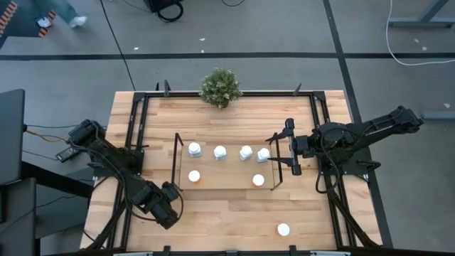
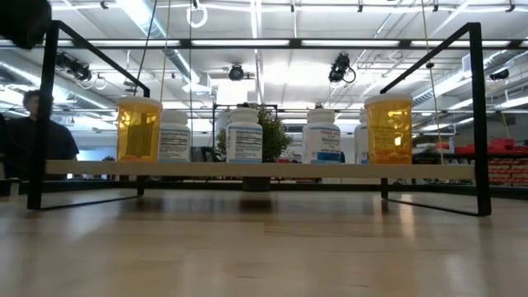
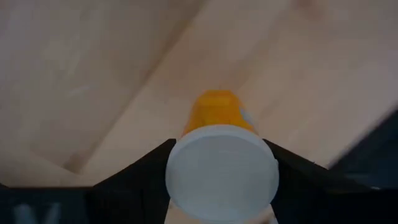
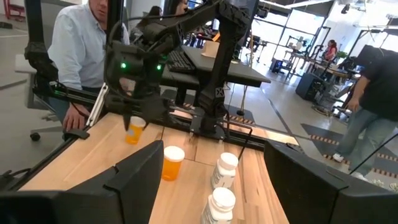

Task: Pick and place medicine bottles onto shelf by color
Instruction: Put the left orange pill bottle on the shelf

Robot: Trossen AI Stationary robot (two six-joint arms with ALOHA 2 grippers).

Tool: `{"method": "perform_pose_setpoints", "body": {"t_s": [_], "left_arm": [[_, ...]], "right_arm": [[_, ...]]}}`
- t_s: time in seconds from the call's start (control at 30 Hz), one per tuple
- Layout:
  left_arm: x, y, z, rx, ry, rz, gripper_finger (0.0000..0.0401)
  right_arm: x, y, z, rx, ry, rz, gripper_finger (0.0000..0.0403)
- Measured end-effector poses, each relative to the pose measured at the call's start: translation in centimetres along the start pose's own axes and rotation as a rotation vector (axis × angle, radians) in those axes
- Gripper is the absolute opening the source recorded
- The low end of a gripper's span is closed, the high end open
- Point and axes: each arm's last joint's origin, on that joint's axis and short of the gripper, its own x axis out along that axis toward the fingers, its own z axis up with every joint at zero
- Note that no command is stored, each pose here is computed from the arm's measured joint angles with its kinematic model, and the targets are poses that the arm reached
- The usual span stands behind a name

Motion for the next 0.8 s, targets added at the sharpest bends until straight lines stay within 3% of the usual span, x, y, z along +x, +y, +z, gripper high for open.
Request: {"method": "perform_pose_setpoints", "body": {"t_s": [0.2, 0.37, 0.6, 0.8], "left_arm": [[-2.8, -2.2, 0.4, 0.006, -0.013, -0.098, 0.0201], [-5.1, -3.9, 1.8, 0.044, -0.046, -0.141, 0.0212], [-6.7, -6.4, 5.5, 0.196, -0.111, -0.107, 0.0209], [-8.4, -6.9, 9.9, 0.281, -0.183, -0.07, 0.021]], "right_arm": [[0.0, 0.0, 0.0, 0.002, 0.001, 0.0, 0.0284], [0.0, 0.0, 0.0, 0.003, 0.001, 0.0, 0.0284], [0.0, 0.0, -0.1, 0.007, 0.014, 0.003, 0.0284], [0.0, 0.0, -0.1, 0.003, 0.014, 0.003, 0.0284]]}}
